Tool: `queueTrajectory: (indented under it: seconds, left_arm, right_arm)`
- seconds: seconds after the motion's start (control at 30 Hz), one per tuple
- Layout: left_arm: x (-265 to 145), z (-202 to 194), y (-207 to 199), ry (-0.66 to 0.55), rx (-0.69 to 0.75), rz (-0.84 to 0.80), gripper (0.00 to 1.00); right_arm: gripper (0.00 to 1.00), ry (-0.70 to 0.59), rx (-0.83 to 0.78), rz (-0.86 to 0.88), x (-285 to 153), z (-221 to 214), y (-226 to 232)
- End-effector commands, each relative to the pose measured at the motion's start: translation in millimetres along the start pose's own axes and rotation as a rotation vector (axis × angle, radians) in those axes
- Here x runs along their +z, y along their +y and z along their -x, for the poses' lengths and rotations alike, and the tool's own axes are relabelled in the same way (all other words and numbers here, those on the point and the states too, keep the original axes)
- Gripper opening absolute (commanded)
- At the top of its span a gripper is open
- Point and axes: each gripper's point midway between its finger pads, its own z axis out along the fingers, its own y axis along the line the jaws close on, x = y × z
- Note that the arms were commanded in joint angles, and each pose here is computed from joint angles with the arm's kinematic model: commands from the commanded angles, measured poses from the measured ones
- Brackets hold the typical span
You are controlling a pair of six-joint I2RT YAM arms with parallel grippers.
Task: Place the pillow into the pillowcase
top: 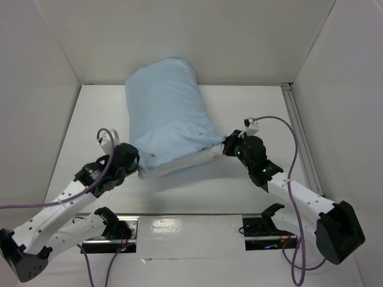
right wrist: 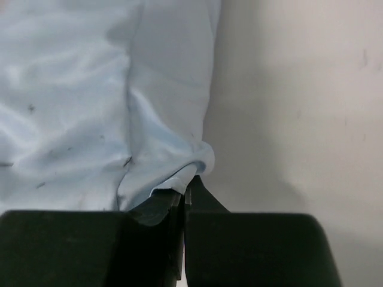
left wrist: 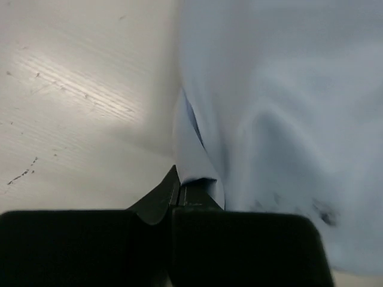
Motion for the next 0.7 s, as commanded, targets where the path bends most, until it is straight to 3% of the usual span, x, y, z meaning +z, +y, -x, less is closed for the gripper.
queueTrajectory:
  seconds: [0.0, 0.03, 0.1, 0.13, 0.17, 0.23, 0.27, 0.33, 0.37, 0.4, 0.5, 0.67]
  left_arm:
    - [-86.1, 92.1, -61.8, -0.115, -0.021, -0.298, 0.00]
    - [-106.4, 111.2, -76.1, -0.135, -0.020, -0.362, 0.00]
    - [-133.1, 137.2, -108.0, -0.141, 0.077, -0.449, 0.00]
    - [-178.4, 179.8, -125.9, -0.212, 0.053, -0.550, 0.00]
    - [-196.9, 193.4, -143.3, -0.224, 0.082, -0.620, 0.00]
    - [-234.6, 238.2, -171.0, -0.325, 0.129, -0.703, 0.00]
    - [-249.4, 256.6, -179.5, -0.386, 0.127, -0.739, 0.00]
    - [-277.6, 292.9, -191.3, -0.513, 0.129, -0.785, 0.00]
    - [-287.1, 305.2, -193.1, -0.559, 0.121, -0.795, 0.00]
    - [-296.8, 318.6, -194.3, -0.619, 0.127, -0.800, 0.00]
    - [-328.1, 351.8, -187.3, -0.744, 0.075, -0.812, 0.00]
    - [-351.1, 375.9, -167.8, -0.868, 0.034, -0.784, 0.00]
  right_arm:
    - [0.00, -0.169, -0.077, -0.002, -18.3, 87.0, 35.8]
    - [0.00, -0.245, -0.077, 0.032, -30.3, 130.6, 62.0]
    - [0.00, -0.236, -0.129, 0.019, -35.4, 155.1, 76.3]
    - [0.00, -0.261, -0.141, 0.032, -39.7, 174.7, 88.8]
    - [0.00, -0.310, -0.151, 0.071, -47.9, 214.5, 117.6]
    - [0.00, -0.360, -0.213, 0.095, -55.4, 254.6, 143.6]
    - [0.00, -0.445, -0.219, 0.110, -66.4, 302.6, 170.2]
    - [0.00, -0.487, -0.283, 0.095, -76.3, 336.9, 186.5]
    - [0.00, -0.611, -0.270, 0.117, -113.2, 385.6, 208.5]
    - [0.00, -0.590, -0.320, 0.080, -97.3, 389.8, 209.3]
    - [0.00, -0.729, -0.339, 0.053, -134.6, 445.0, 227.4]
    - [0.00, -0.894, -0.351, 0.028, -183.4, 481.2, 231.1]
